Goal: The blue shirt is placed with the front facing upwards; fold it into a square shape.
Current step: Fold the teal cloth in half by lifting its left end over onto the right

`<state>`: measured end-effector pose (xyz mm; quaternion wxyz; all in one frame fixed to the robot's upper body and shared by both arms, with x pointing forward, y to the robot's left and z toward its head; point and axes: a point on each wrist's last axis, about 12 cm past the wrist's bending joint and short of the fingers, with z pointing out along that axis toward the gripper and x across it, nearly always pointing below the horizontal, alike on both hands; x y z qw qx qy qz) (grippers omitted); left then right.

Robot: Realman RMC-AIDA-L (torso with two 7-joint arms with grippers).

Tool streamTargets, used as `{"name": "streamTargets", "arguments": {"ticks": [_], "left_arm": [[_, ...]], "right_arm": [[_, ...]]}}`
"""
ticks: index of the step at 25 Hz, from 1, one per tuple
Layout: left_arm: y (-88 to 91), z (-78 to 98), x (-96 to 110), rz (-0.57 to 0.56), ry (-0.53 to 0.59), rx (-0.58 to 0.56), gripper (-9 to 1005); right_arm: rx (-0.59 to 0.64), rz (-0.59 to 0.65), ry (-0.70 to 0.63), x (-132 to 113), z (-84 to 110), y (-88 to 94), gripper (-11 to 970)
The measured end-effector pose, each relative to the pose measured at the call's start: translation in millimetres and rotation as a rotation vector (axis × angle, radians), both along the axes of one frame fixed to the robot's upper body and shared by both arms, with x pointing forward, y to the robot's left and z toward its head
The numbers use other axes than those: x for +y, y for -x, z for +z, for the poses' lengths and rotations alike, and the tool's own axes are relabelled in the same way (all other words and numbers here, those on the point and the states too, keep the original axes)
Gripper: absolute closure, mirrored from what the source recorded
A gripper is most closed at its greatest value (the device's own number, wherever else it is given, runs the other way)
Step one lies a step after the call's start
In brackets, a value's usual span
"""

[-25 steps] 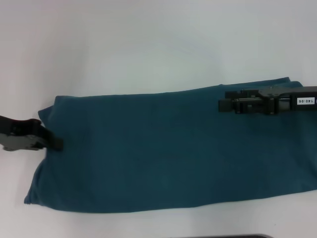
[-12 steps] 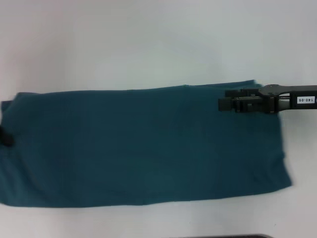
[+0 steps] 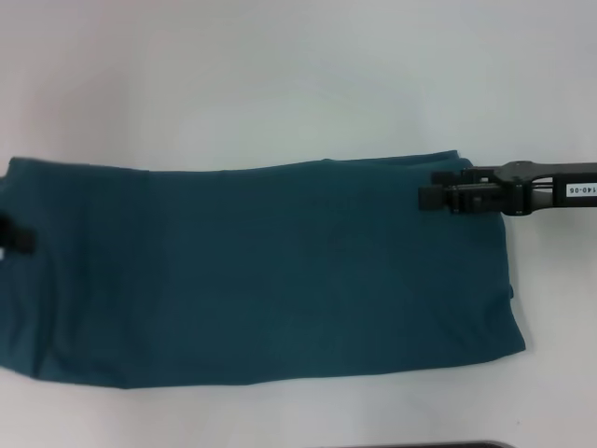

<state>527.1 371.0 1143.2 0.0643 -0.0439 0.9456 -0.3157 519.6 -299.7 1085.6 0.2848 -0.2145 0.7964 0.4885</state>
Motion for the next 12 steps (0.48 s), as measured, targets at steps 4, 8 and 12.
{"name": "streamTargets", "arguments": {"ticks": [4,8,12], "left_arm": [[3.8,17.7,-17,-0.076,0.184,-0.041,930],[1.9,23.9,-46,-0.148,0.303,-0.029,930],[0.2,25.9,-78,-0.222,0.399,-0.032,931]], "right_arm": [[0.003,0.001,0.006,-2,0.2,-0.1,188],[0.003,0.001,0.011,-4,0.8,-0.5,189],[0.003,0.000,0.013,-4,1.0,-0.8,190]]}}
